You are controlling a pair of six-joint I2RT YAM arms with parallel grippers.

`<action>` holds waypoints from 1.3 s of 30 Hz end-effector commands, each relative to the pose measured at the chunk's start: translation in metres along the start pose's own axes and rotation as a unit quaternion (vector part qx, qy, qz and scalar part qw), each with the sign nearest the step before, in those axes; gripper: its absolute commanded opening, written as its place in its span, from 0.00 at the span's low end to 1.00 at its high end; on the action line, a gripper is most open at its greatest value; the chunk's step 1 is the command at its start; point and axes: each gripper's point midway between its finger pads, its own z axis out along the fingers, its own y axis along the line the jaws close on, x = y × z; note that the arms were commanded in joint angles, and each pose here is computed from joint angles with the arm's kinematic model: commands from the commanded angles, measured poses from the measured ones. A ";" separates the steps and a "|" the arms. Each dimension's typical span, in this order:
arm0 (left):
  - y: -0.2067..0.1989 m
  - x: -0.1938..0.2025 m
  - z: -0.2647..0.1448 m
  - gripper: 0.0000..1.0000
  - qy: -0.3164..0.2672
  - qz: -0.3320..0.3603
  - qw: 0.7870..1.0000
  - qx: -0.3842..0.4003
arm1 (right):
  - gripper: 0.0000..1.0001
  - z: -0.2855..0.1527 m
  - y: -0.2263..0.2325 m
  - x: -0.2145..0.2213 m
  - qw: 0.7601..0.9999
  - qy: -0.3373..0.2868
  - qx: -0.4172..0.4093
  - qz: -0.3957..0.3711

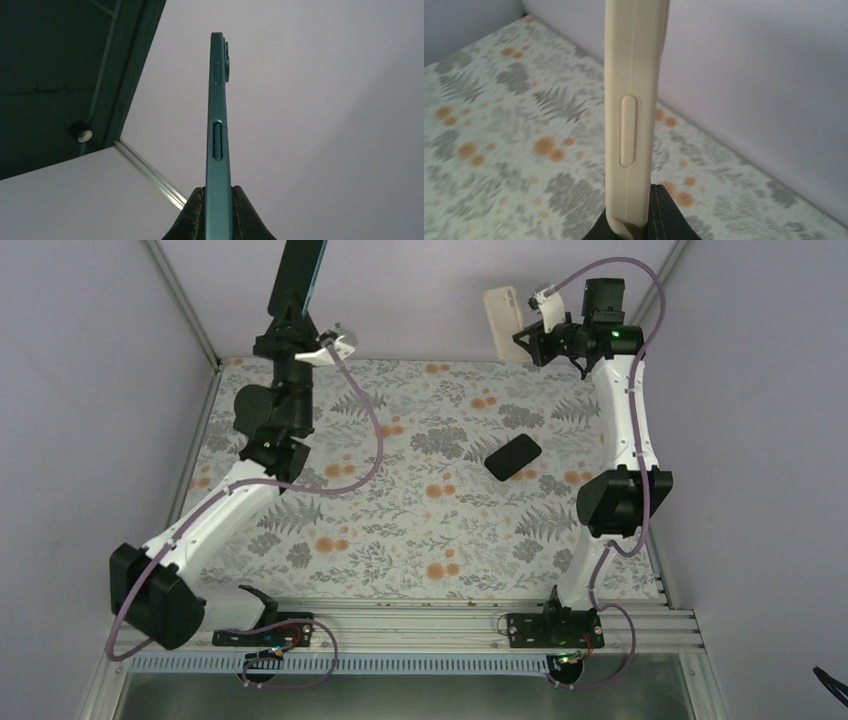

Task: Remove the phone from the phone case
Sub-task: Remove the phone case from the phone, then place the phone case at the center of the board, then place the phone at the center of the board.

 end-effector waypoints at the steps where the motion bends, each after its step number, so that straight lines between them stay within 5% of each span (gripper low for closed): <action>1: -0.021 0.031 -0.023 0.02 0.028 0.060 0.997 0.030 | 0.03 0.002 0.049 0.029 0.992 0.051 -0.112 0.020; 6: -0.092 0.097 -0.085 0.02 0.081 0.160 0.979 0.102 | 0.03 0.010 0.108 0.088 0.965 0.109 -0.228 0.068; 15: -0.177 0.185 -0.173 0.02 0.165 0.197 0.942 0.216 | 0.03 0.050 0.186 0.169 0.938 0.174 -0.283 0.094; 33: -0.275 0.220 -0.267 0.03 0.152 0.220 0.854 0.446 | 0.04 0.157 0.166 0.249 0.920 0.301 -0.209 0.139; 35: -0.282 0.220 -0.274 0.06 0.150 0.217 0.842 0.470 | 0.13 0.159 0.163 0.252 0.918 0.311 -0.201 0.144; 39: -0.299 0.221 -0.300 0.34 0.145 0.205 0.804 0.539 | 0.44 0.158 0.156 0.255 0.918 0.323 -0.178 0.144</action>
